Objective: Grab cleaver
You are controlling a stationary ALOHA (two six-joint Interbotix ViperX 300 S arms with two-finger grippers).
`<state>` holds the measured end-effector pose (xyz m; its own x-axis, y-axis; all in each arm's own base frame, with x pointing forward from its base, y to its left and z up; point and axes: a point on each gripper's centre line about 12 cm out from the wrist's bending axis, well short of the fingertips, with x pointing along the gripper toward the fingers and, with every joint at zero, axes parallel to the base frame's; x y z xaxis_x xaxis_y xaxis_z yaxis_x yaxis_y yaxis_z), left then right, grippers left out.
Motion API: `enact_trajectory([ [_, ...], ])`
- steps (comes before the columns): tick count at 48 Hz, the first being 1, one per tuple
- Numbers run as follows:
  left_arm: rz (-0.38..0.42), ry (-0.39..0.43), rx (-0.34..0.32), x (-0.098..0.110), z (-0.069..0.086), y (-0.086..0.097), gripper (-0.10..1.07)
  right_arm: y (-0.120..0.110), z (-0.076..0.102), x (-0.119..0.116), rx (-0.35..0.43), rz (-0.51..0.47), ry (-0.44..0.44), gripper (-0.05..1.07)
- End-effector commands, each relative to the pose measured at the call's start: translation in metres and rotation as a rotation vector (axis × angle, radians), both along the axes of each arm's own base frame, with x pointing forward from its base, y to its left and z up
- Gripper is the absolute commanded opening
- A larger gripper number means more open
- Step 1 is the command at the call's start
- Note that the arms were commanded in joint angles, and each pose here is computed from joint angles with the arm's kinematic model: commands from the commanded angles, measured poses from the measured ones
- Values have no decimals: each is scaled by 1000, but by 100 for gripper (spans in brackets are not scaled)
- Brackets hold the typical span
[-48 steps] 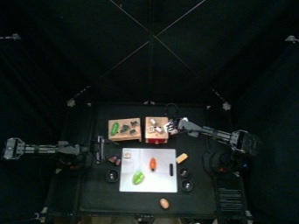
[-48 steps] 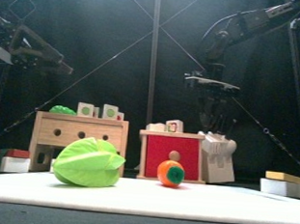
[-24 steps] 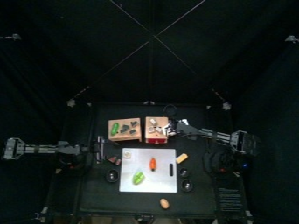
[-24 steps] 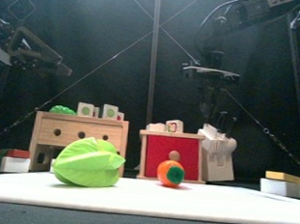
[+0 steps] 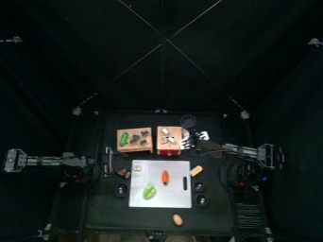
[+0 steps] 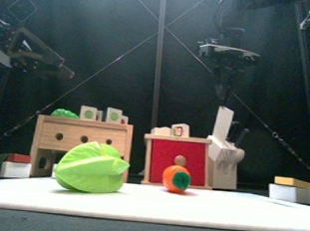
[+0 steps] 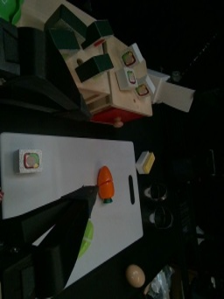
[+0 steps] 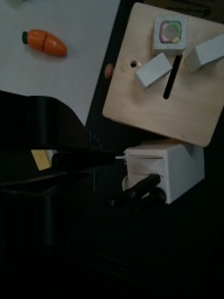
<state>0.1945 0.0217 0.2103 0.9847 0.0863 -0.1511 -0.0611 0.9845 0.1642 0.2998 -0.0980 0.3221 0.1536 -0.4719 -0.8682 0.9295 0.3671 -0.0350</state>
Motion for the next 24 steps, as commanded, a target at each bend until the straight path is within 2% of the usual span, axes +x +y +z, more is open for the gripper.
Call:
enact_trajectory([
  [1, 7, -15, -6, 2, 5, 1, 95, 6, 19, -9, -14, -8, -55, 48],
  [5, 8, -12, -8, 2, 4, 1, 95, 16, 26, -16, -27, -1, -80, 48],
  [13, 8, -11, -10, 2, 3, 1, 95, 30, 28, -21, -21, 39, -96, 48],
  [24, 8, -11, -10, 2, 3, 1, 95, 37, 16, -21, -20, 73, -64, 48],
])
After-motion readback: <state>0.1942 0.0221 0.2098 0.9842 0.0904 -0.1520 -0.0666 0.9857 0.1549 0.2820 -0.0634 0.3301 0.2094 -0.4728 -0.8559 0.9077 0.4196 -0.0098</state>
